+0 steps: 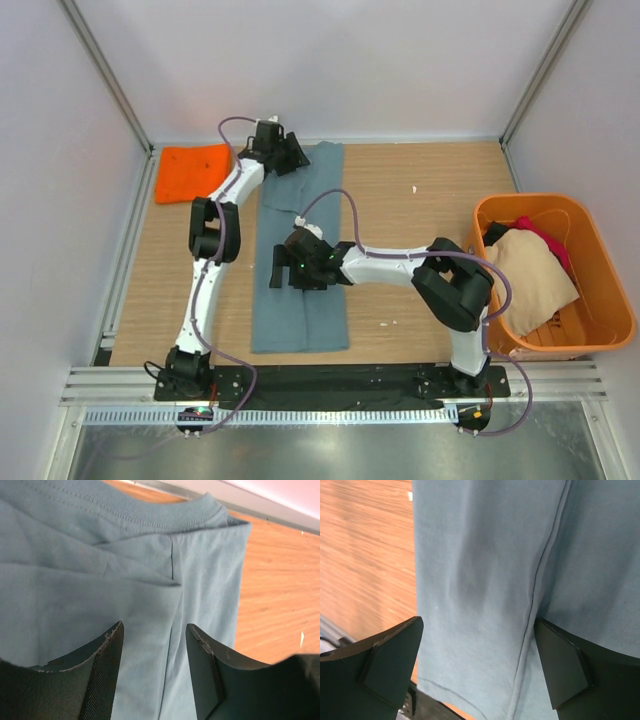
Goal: Fold and stack the t-shirts
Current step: Fold the tshirt
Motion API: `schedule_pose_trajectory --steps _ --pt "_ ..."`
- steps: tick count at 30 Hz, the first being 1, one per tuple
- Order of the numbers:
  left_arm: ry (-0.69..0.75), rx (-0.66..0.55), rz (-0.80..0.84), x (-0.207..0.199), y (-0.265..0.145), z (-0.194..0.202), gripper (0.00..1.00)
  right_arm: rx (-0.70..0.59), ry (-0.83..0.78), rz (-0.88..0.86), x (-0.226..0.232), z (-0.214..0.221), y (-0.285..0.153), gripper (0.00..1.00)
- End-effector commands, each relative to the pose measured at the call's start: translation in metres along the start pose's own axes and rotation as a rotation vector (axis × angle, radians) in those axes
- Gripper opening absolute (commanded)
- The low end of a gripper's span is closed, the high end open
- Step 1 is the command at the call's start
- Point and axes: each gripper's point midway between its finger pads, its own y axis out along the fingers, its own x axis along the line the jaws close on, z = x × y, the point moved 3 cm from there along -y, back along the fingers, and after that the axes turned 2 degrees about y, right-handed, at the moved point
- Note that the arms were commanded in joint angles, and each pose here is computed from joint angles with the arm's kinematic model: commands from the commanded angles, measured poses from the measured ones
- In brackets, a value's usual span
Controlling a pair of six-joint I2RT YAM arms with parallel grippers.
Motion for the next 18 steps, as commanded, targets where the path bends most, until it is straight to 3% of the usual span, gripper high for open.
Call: schedule_pose_trajectory --steps 1,6,10,11,12,15,16,18 --pt "0.035 -0.045 0.034 -0.025 -0.063 -0.051 0.54 -0.006 -0.092 0.186 -0.023 -0.002 0.001 1.00" --pt "0.069 -0.161 0.091 -0.068 -0.160 -0.109 0.55 -0.080 -0.266 0.273 -0.006 -0.042 -0.036 1.00" --pt "0.100 -0.197 0.123 -0.099 -0.233 -0.122 0.55 -0.108 -0.317 0.313 -0.007 -0.052 -0.072 1.00" --pt "0.086 -0.159 0.093 -0.088 -0.235 -0.104 0.55 -0.128 -0.324 0.325 -0.012 -0.053 -0.085 1.00" --pt "0.097 -0.206 0.105 -0.100 -0.273 -0.108 0.55 -0.132 -0.334 0.335 -0.017 -0.053 -0.092 1.00" --pt "0.059 -0.116 0.025 -0.070 -0.285 -0.056 0.55 -0.128 -0.332 0.410 -0.045 -0.044 -0.104 1.00" --pt "0.058 -0.125 0.036 -0.074 -0.308 -0.049 0.54 -0.105 -0.307 0.445 -0.056 -0.042 -0.107 1.00" --pt "0.015 0.029 -0.033 -0.047 -0.307 0.008 0.53 -0.038 -0.359 0.414 -0.071 -0.028 -0.116 1.00"
